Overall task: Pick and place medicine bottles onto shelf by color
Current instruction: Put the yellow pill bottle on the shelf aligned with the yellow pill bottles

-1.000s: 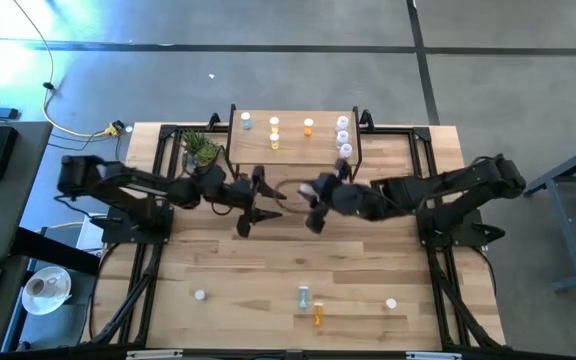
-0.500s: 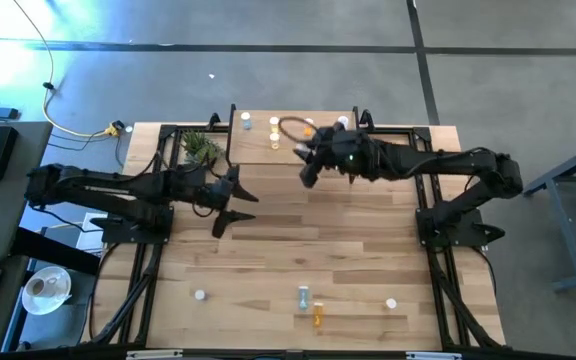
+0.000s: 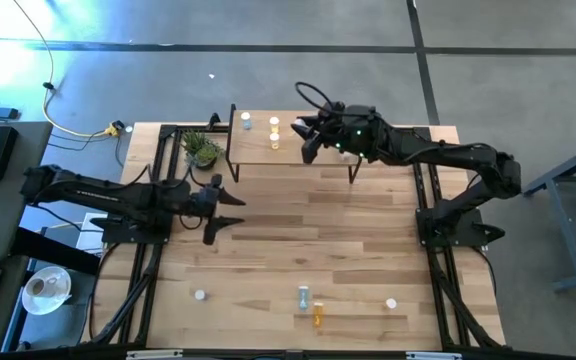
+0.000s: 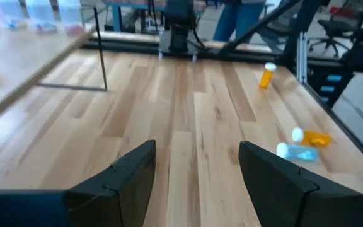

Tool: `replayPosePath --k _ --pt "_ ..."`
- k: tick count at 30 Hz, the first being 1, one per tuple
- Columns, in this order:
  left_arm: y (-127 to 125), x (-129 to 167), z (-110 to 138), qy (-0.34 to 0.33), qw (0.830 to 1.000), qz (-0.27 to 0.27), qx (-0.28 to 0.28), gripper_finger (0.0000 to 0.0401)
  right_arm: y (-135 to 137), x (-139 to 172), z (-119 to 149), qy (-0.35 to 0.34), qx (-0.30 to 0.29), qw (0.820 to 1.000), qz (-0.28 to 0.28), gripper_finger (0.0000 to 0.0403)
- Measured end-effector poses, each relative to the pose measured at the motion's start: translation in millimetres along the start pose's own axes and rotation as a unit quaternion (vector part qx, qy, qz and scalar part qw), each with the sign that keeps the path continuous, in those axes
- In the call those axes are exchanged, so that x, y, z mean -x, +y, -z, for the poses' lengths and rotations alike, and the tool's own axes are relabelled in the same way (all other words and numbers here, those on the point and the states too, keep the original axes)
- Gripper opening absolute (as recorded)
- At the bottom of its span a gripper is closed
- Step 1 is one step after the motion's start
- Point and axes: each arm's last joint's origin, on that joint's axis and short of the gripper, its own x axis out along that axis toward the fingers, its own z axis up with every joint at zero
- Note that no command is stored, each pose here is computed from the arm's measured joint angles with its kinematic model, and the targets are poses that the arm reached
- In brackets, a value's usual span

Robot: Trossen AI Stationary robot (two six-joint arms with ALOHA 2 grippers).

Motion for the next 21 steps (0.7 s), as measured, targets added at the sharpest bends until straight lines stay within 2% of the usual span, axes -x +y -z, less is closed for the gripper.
replayPosePath --k 11,14,21 --pt "-0.1 7.0 -5.5 -0.024 1.0 0.001 0.001 0.0216 -0.5 -3.6 -13.5 -0.022 -0.006 1.0 -0.011 0.0106" --pt "0.0 6.9 -5.6 -0.024 1.0 0.001 0.001 0.0216 4.1 -13.5 -20.9 -0.002 0.007 1.0 -0.015 0.0106" --pt "0.0 6.9 -2.5 -0.008 1.0 0.002 0.002 0.0216 12.4 -49.4 -19.8 0.076 0.027 0.997 0.0 0.0106"
